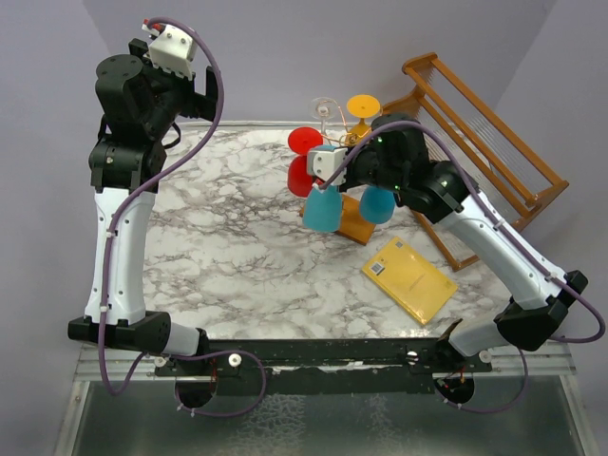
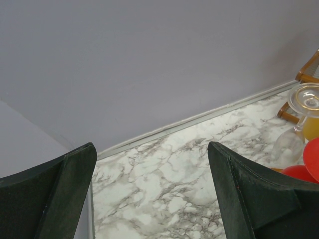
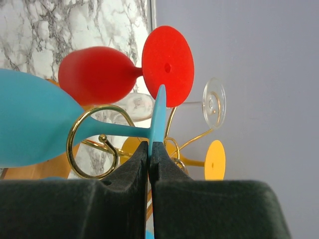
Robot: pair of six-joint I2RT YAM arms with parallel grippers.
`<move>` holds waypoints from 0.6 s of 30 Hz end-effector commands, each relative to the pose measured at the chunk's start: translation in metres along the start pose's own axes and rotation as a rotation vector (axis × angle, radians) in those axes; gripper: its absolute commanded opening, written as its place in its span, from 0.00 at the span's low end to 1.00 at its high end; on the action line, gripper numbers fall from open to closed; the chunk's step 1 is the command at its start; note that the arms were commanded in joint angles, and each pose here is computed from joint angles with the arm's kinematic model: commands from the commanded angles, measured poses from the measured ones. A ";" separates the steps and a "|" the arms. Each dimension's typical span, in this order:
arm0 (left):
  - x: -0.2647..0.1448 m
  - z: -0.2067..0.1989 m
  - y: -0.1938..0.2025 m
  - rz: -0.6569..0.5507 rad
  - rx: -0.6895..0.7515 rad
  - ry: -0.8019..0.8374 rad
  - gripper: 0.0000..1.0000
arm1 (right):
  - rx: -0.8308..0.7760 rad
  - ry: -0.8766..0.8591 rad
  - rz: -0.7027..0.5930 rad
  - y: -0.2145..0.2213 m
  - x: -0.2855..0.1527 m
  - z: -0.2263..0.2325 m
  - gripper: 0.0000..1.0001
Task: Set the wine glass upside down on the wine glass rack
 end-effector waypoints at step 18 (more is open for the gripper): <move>-0.015 0.004 -0.024 -0.086 0.010 0.000 0.97 | 0.029 -0.040 -0.119 -0.026 -0.016 -0.002 0.03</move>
Point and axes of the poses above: each gripper's point midway between its finger pads, its own x axis out along the fingers, its own z axis along the line the jaws close on, y = z × x, the point moved 6 cm from there along -x, back along the fingers, and after that the axes turned 10 degrees about x, right-handed, at the moved point
